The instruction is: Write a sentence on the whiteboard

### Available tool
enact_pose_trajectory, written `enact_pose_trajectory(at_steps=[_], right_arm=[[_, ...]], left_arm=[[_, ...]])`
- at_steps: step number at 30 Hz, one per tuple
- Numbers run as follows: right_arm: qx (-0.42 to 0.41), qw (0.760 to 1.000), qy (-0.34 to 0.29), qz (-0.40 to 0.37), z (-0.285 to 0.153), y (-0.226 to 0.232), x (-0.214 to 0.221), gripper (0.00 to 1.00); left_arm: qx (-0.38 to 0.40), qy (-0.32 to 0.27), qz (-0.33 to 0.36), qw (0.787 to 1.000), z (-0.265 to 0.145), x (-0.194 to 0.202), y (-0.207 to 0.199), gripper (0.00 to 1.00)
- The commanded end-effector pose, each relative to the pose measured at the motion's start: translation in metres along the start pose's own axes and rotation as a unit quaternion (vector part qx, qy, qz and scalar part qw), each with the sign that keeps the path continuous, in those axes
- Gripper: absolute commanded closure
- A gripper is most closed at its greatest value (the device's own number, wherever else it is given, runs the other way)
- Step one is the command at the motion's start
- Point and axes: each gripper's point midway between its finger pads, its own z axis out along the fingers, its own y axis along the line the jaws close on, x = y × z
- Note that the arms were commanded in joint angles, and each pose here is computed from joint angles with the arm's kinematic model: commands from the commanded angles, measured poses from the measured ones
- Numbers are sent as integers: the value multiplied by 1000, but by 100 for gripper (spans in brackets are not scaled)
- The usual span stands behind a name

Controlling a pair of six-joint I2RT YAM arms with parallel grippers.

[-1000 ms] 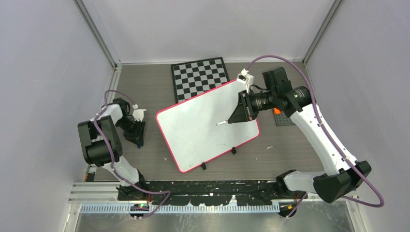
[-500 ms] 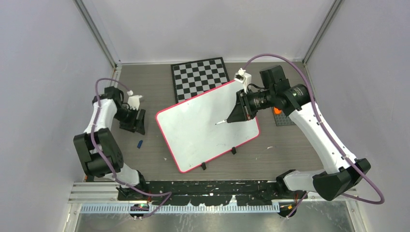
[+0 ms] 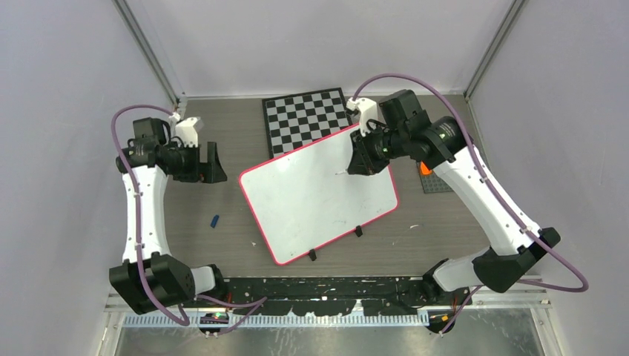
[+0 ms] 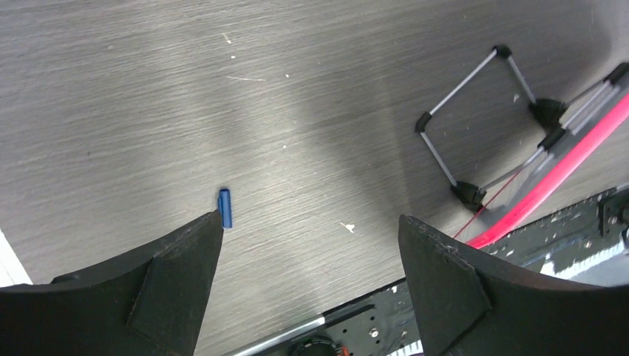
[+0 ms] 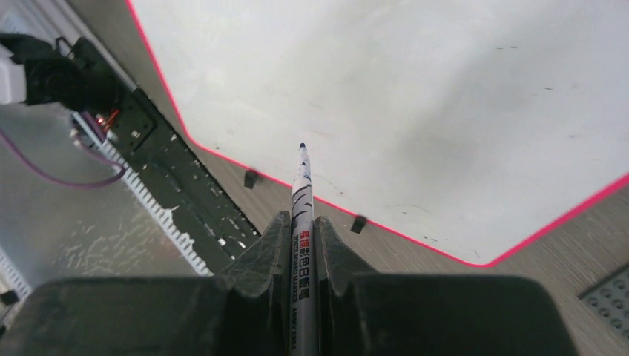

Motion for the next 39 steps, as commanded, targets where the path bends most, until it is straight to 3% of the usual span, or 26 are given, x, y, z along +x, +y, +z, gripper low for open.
enact_pose_trajectory(at_steps=[1, 7, 15, 20, 32, 39], right_arm=[[72, 993, -96, -5, -35, -12, -29, 100], [52, 993, -101, -32, -38, -8, -27, 100], [-60, 995, -70, -44, -19, 29, -23, 100], [-88, 992, -66, -67, -5, 50, -23, 100], [-88, 986, -70, -123, 17, 76, -38, 100], [-99, 983, -53, -148, 36, 92, -21, 100]], left_arm=[[-63, -54, -54, 995, -12, -19, 11, 10], [-16, -132, -7, 991, -31, -39, -19, 0], [157, -135, 44, 977, -44, -33, -85, 0], [215, -129, 46, 967, -35, -28, -102, 0], [273, -86, 39, 957, -3, -26, -121, 7], [268, -71, 43, 960, 7, -19, -120, 11]])
